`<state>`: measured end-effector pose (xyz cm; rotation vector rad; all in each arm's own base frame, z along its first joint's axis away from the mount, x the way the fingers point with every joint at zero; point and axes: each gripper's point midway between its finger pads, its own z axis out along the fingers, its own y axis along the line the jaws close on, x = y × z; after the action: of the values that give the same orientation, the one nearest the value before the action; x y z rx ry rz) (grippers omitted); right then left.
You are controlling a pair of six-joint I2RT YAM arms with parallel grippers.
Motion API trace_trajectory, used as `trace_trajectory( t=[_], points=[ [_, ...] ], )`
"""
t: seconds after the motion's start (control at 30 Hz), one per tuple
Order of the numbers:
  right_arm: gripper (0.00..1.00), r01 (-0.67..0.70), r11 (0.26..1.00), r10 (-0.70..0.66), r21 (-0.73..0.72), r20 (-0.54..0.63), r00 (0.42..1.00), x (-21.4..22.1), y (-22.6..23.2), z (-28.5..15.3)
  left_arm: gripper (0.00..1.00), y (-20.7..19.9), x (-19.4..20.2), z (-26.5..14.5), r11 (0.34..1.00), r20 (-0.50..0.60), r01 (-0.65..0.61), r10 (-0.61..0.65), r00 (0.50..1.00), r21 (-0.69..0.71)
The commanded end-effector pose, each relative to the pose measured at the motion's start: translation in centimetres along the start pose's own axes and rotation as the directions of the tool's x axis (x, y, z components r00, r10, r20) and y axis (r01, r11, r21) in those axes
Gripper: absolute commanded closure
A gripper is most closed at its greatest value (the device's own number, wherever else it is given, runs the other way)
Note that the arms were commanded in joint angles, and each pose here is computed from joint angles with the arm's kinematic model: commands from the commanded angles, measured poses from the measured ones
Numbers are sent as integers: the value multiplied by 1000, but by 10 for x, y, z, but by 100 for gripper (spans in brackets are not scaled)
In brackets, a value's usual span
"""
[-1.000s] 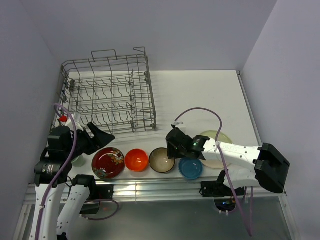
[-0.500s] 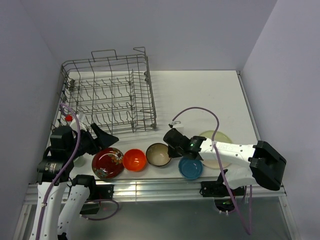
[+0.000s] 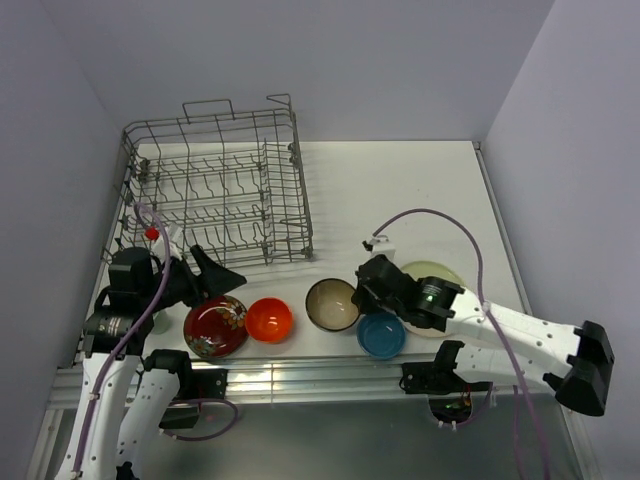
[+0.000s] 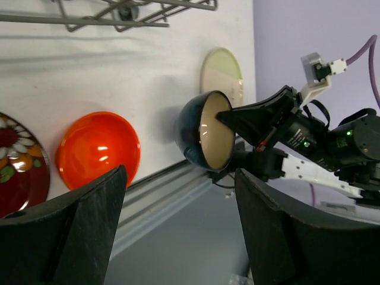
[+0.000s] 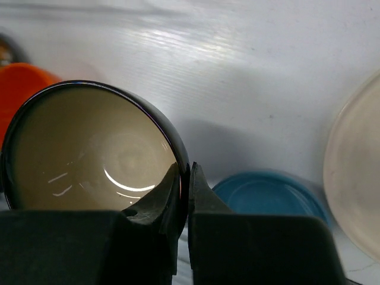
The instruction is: Load the mixed dishes into the dish rack
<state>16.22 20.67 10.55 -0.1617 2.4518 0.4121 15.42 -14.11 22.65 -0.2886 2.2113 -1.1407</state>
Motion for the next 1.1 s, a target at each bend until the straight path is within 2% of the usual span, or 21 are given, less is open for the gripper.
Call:
trace_trajectory(
  t=[0.0,0.27,0.47,0.67,1.07],
  points=[
    [100,-54,975,78,-216,107,991,-47,45,-45,21,-26,-2,1,990,-33,-14,18,999,140],
    [100,-58,898,138,-436,154,978,-93,98,-95,10,-82,-8,-6,940,-52,-86,109,993,332],
    [100,-46,869,140,-493,156,978,-118,129,-105,1,-108,6,-1,915,-106,-89,141,984,393],
    [100,-35,849,147,-527,172,974,-137,147,-114,1,-116,21,8,904,-157,-53,131,979,424],
    [100,-27,834,173,-551,214,961,-149,147,-131,1,-111,20,17,926,-155,-67,133,979,372]
  ],
)
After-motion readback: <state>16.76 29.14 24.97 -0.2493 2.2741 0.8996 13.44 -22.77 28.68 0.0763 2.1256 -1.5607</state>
